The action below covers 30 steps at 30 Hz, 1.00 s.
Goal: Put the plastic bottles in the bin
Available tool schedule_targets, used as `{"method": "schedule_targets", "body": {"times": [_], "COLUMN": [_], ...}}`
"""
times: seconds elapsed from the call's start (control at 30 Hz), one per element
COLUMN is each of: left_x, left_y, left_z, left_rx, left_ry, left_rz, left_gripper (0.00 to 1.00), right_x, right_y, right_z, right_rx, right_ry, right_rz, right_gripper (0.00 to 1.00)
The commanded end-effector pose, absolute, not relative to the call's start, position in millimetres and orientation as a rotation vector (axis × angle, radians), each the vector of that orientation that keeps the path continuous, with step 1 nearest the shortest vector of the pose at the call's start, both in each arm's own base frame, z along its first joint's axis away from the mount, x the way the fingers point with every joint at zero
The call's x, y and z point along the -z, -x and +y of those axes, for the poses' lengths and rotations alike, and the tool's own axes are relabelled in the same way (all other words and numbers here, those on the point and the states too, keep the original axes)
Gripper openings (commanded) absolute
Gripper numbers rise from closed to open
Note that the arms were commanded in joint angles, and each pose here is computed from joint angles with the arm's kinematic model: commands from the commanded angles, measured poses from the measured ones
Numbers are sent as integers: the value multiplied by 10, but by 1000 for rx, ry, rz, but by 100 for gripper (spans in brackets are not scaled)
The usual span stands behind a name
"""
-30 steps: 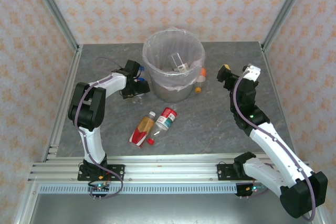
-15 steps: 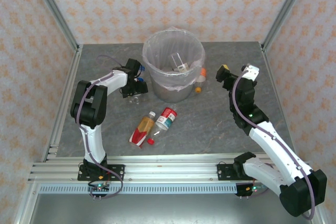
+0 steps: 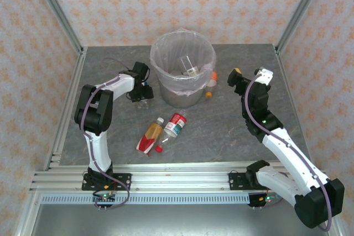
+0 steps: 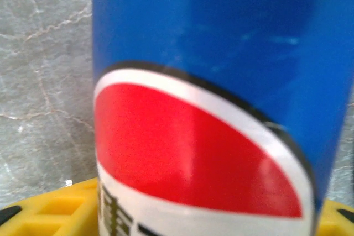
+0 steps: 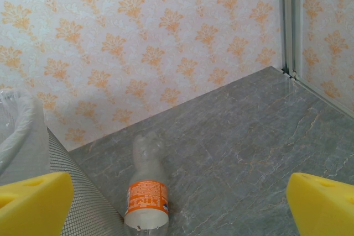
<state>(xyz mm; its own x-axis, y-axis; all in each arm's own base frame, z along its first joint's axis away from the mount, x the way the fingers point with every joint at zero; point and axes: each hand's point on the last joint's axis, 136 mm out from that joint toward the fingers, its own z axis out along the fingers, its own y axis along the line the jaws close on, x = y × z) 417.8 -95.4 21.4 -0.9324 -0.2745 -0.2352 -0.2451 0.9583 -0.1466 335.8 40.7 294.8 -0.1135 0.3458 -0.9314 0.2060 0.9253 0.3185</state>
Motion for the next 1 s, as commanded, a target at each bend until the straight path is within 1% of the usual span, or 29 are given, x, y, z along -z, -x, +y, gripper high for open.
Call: {"method": "schedule_targets", "body": {"times": [0.0,0.23,0.3,0.33,0.47,0.97], "left_x": [-73,-360,-421,-549,-744,-1431], "left_y": [-4077,-4133,-4139,-4155,-4169,-4151], "left_z": [-1007,-983,-961,-958,-941,-867], "left_rx": [168,163,147,154,165,196], "left_ry": [356,330,332,332,346,379], "left_rz": [2889,2825,2809,2779,2728,2536], "left_gripper": [53,51,48,47,45,44], "right_x": [-2949,-2944,-2941,-2941,-2934,-2895], "right_y": [-3359,-3361,-3364,-3364,-3377,-3415], "right_z": [388,393,395,393,399,412], "right_rx": [-133,-133,-133,-133,-128,-121], "right_ry": [-440,-437,-437,-437,-432,-429], "right_rz": [1690,1692,1693,1693,1695,1709], "right_gripper": [99,99,99,99,99,99]}}
